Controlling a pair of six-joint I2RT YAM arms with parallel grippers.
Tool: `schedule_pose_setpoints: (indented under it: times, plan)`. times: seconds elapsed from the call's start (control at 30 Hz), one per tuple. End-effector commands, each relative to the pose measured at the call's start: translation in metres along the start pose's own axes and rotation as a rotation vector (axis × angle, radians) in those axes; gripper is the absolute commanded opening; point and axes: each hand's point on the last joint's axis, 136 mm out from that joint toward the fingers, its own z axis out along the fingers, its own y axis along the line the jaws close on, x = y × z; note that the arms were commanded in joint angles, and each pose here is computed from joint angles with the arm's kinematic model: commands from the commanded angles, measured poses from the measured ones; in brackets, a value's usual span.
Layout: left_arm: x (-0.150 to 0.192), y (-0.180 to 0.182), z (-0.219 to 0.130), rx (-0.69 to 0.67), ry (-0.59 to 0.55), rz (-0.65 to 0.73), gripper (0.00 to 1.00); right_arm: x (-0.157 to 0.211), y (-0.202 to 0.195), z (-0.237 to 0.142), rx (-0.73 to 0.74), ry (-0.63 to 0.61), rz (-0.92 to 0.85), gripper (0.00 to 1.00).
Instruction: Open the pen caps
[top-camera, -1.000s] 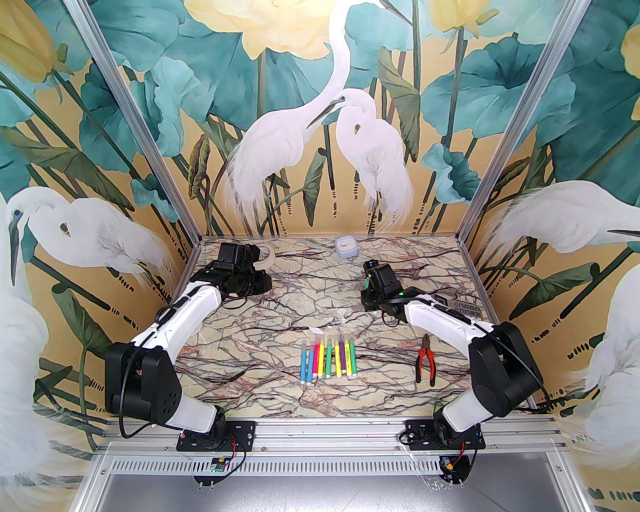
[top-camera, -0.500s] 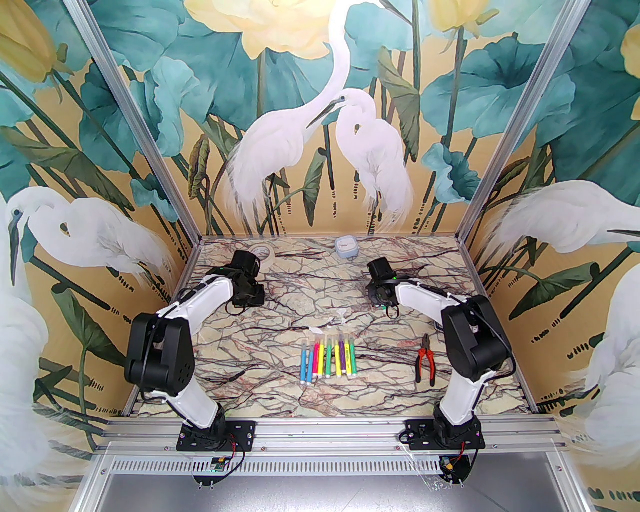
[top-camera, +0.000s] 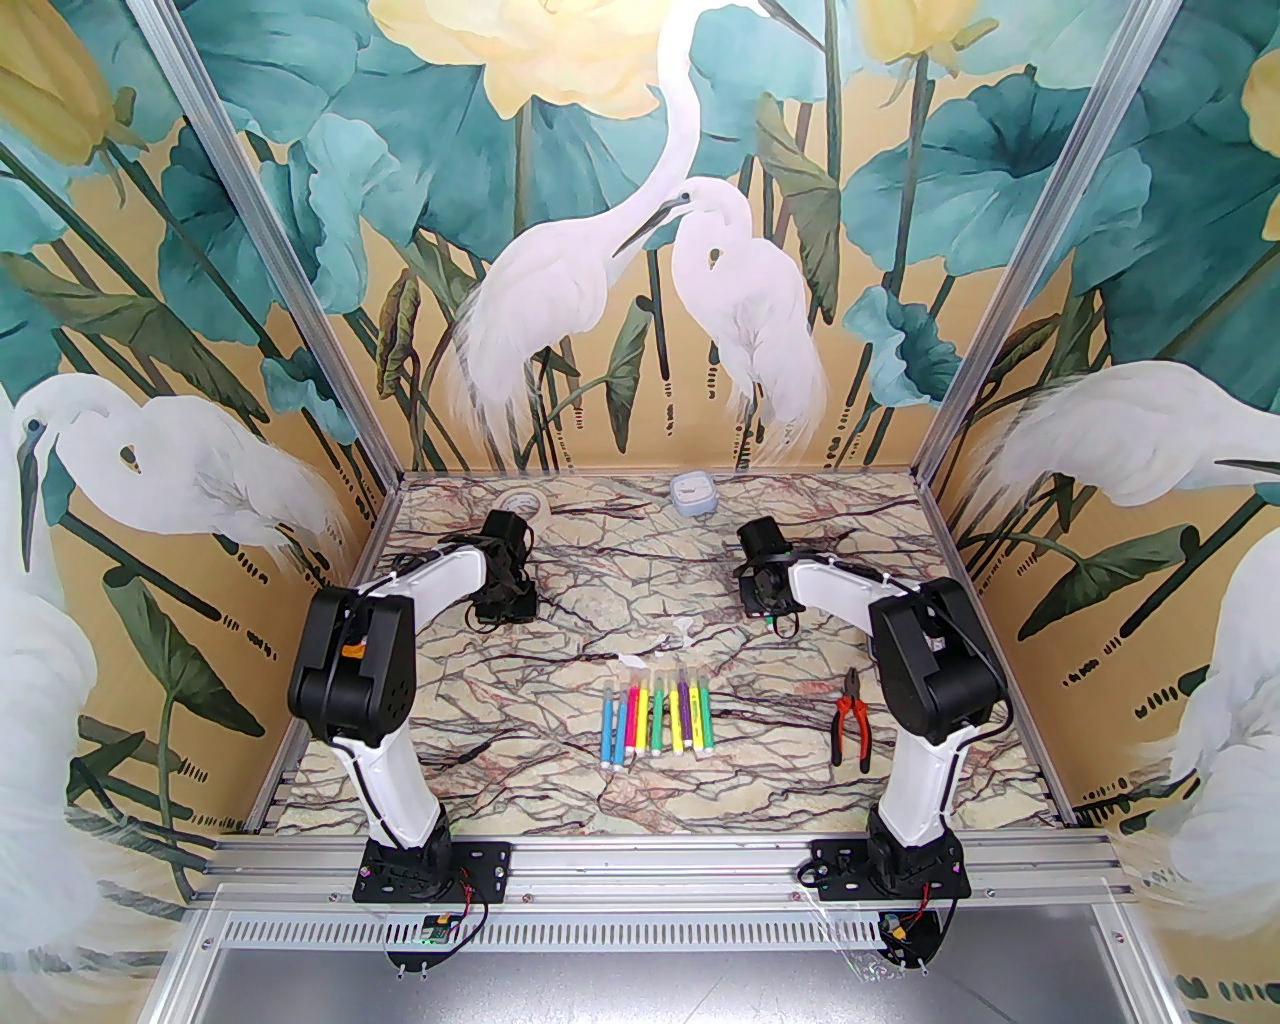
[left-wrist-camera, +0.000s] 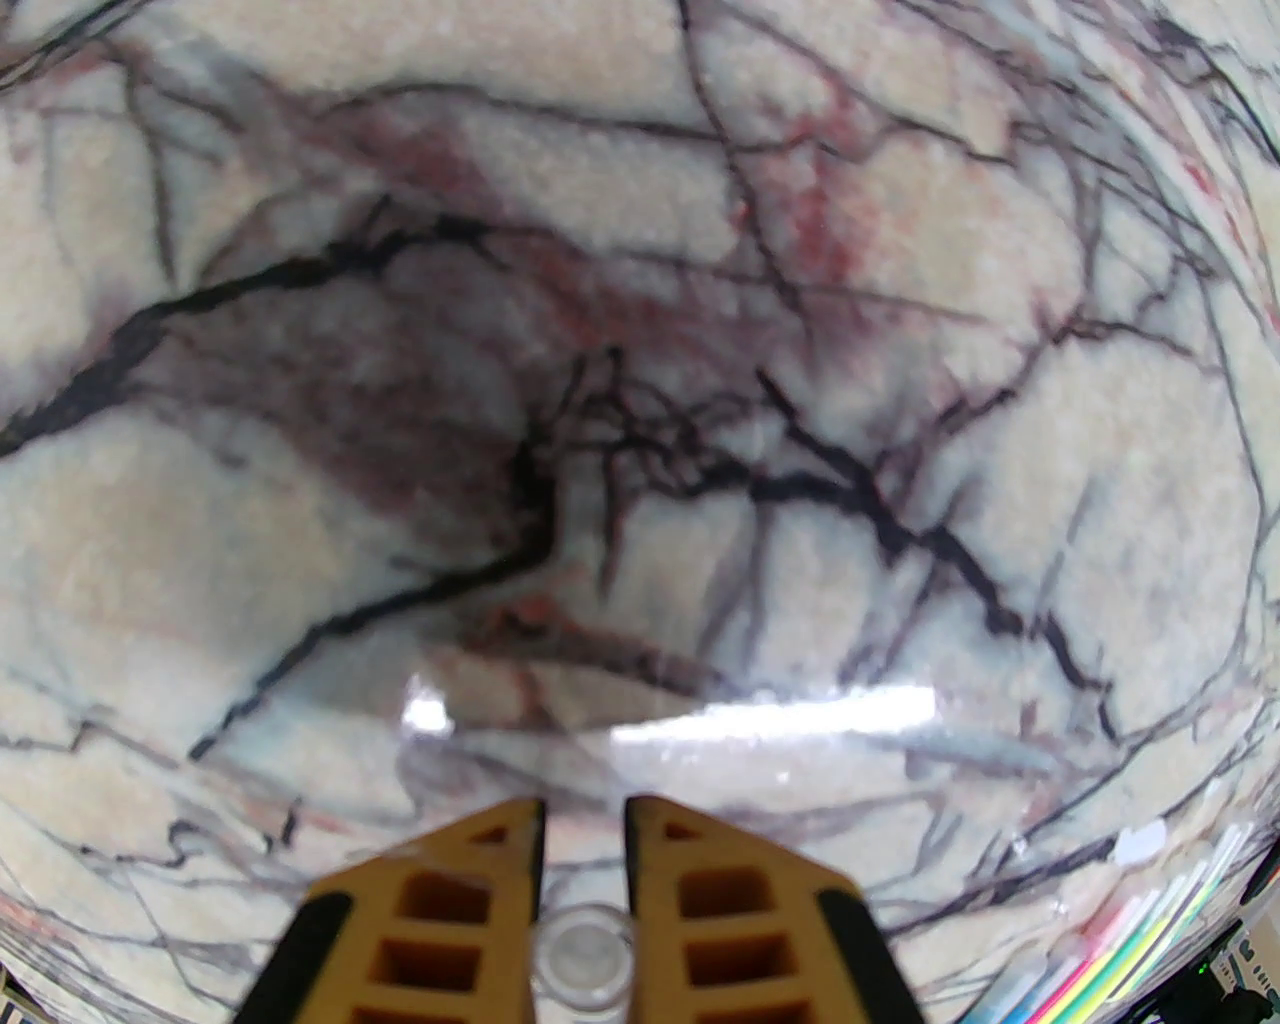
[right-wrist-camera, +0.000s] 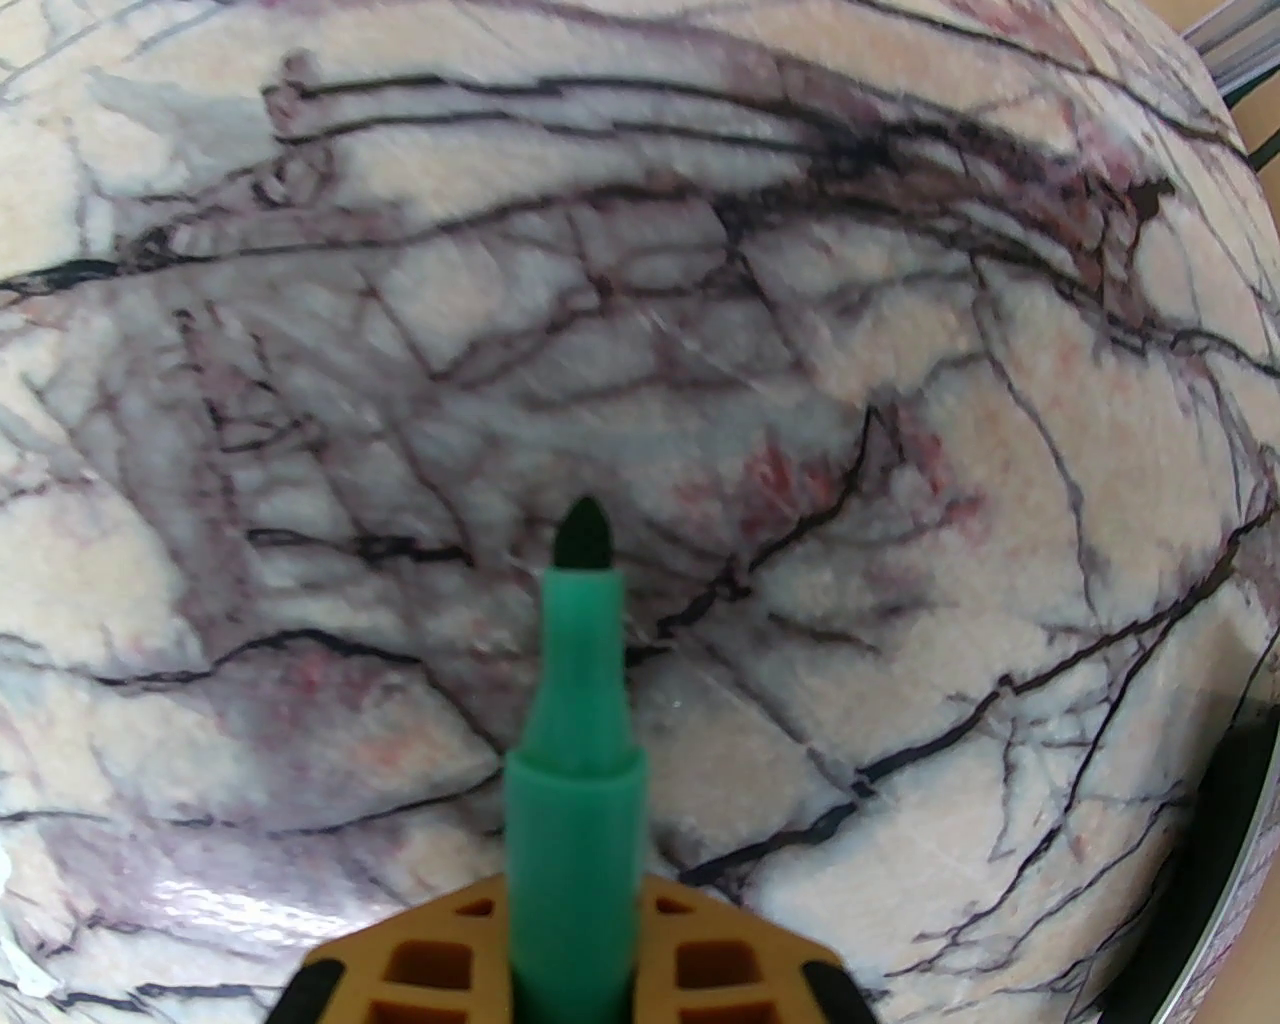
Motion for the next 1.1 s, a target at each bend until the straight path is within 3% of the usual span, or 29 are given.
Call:
schedule_pose_setpoints:
  times: [0.0,0.4,1.07]
  plan:
    - [-0.003,0.001,0.008,-0.01,0.012,0.021,0.03,-0.004,0.004,0.003,-0.024,0.011,0.026,0.09]
    - [0.009,0.001,0.026,-0.007,0.061,0.018,0.18,0.003,0.005,0.01,-0.029,0.048,0.029,0.22]
    - [0.008,-0.002,0.022,0.014,0.051,0.02,0.39,0.001,0.003,-0.002,-0.031,0.029,0.025,0.3]
